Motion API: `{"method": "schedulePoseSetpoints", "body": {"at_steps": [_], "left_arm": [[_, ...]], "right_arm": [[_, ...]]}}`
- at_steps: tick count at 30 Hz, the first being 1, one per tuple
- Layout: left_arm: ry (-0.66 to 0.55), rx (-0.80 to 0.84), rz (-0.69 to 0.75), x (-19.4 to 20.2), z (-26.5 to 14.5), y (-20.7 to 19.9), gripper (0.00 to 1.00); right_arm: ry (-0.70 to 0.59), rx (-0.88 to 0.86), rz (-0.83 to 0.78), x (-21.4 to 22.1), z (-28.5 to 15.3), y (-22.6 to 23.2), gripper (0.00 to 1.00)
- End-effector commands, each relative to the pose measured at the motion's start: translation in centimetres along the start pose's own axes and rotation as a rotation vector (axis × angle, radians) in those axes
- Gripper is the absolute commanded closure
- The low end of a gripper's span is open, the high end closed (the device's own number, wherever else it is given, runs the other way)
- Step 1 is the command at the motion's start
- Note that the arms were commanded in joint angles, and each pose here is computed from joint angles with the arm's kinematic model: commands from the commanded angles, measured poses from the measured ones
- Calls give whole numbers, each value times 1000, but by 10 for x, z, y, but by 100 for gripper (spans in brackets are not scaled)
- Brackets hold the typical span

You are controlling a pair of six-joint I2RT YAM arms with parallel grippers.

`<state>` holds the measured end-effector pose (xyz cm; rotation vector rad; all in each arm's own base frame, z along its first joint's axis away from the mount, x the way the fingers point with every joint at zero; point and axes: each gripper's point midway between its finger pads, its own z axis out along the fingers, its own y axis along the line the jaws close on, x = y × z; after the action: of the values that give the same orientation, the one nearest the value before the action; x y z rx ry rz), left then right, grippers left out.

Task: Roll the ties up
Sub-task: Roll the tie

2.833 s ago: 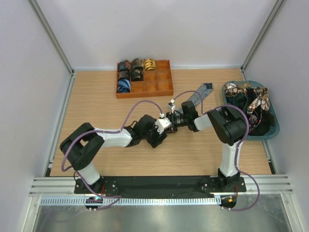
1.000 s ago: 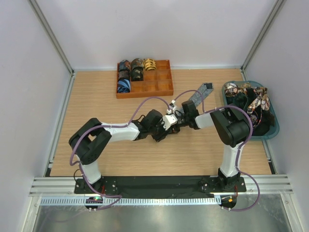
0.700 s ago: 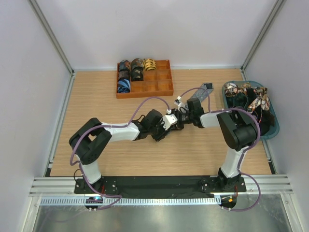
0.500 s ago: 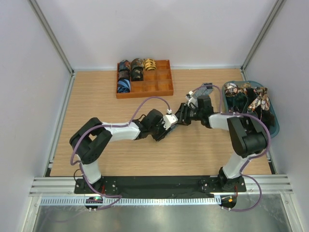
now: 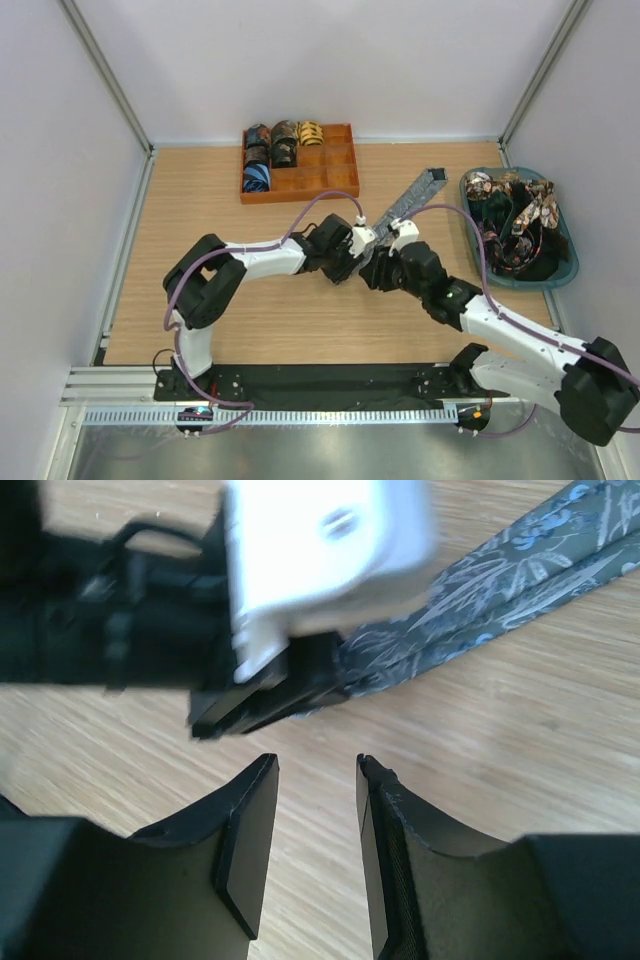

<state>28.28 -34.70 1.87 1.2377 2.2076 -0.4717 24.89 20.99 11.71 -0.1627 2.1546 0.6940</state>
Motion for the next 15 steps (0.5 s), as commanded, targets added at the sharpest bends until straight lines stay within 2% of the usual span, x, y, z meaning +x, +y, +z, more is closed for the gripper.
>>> {"method": "schedulePoseSetpoints", "body": {"at_steps": [1,2,5,8,9,13,15], "left_arm": [[284,28,-87,75,6,-8,70],[290,28,-99,75,5,-7,70],[303,30,-116,71,6,-6,71],[344,30,-128,76,3,-7,71],[344,23,-131,72,2,-6,71],[403,18,-151,77,-4,-5,71],[432,23,-181,81,-8,-9,71]], "right_arm": [[-85,196,-133,-1,-16,-18,56],[-119,257,-152,-6,-19,-23,56],[-119,194,-263,3,-21,16,56],[-84,217,-415,16,-12,32,56],[-79,167,-485,22,-12,59,56],[4,149,-764,60,6,97,55],[-2,179,-830,58,8,111,55]]}}
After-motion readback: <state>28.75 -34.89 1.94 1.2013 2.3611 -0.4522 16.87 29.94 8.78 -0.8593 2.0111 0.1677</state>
